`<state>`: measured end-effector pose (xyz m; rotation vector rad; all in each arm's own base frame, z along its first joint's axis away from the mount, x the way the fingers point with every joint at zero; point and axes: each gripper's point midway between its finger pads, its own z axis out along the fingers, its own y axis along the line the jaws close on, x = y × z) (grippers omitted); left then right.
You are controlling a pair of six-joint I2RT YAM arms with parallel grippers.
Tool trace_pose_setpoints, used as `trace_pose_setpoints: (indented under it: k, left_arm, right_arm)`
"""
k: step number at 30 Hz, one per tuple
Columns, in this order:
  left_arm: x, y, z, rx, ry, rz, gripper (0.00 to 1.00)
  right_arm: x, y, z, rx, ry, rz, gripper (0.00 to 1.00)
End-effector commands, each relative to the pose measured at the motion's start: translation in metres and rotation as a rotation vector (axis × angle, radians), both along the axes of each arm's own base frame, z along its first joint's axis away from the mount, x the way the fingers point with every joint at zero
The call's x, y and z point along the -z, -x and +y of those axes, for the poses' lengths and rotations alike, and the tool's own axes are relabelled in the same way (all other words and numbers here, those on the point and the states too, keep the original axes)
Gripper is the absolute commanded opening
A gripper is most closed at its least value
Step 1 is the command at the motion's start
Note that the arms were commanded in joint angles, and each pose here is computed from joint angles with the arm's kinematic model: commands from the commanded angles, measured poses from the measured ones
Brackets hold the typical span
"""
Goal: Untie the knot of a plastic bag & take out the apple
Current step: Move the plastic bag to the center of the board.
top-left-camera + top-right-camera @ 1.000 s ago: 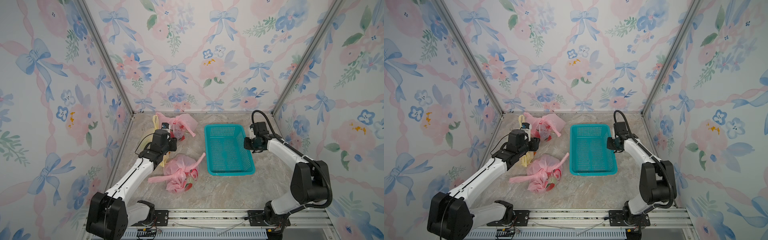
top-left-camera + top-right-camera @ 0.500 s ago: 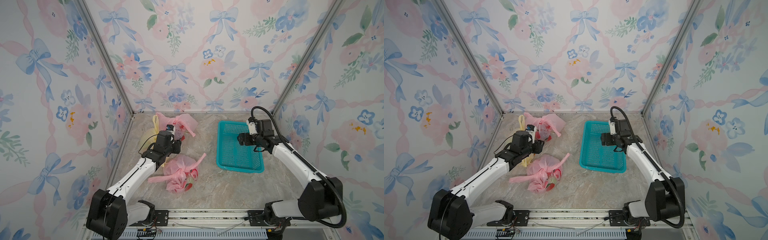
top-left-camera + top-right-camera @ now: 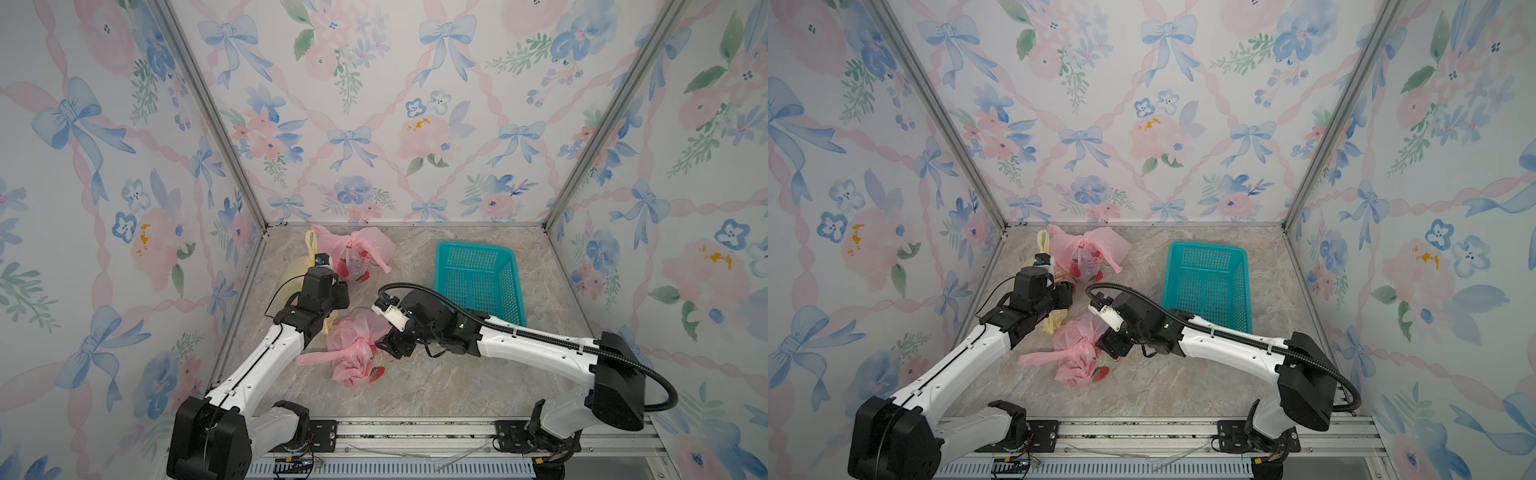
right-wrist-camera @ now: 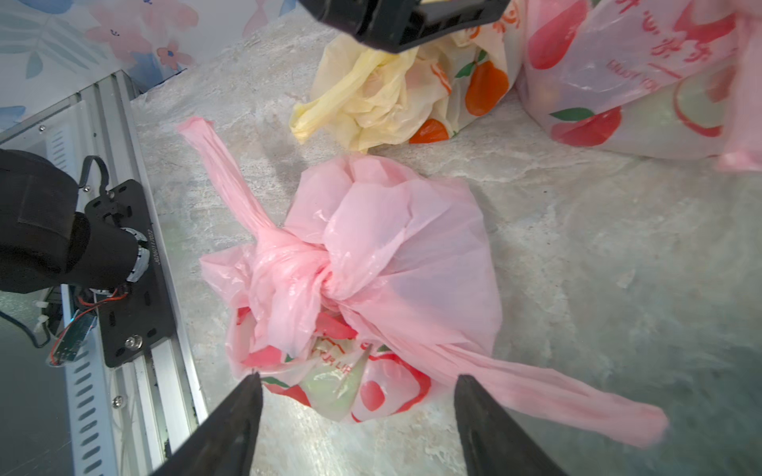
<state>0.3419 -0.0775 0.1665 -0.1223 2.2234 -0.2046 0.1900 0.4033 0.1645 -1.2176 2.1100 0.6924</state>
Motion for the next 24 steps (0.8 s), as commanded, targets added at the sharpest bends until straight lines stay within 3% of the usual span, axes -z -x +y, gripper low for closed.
trace_pose_setpoints:
  k: [1, 9, 13, 19, 21, 24]
  left_arm:
    - [0.019, 0.016, 0.002, -0.002, 0.030, 0.061, 0.54]
    - [0.017, 0.023, 0.003, 0.007, 0.031, 0.053, 0.52]
    - [0.016, 0.024, 0.000, 0.024, 0.046, 0.052, 0.51]
    - [0.006, 0.023, -0.005, 0.050, 0.060, 0.029, 0.54]
    - [0.000, 0.020, -0.008, 0.064, 0.060, 0.018, 0.56]
    - [-0.003, 0.016, -0.015, 0.096, 0.065, 0.021, 0.56]
  right_arm:
    - [-0.002, 0.014, 0.029, -0.008, -0.040, 0.059, 0.71]
    - [0.023, 0.025, 0.052, -0.013, 0.025, 0.120, 0.62]
    - [0.036, 0.019, 0.052, 0.028, 0.093, 0.127, 0.51]
    - [0.055, 0.005, 0.046, 0.058, 0.175, 0.161, 0.21]
    - [0.057, -0.002, 0.039, 0.065, 0.185, 0.181, 0.04]
    - [0.046, -0.026, 0.020, 0.108, 0.166, 0.158, 0.00]
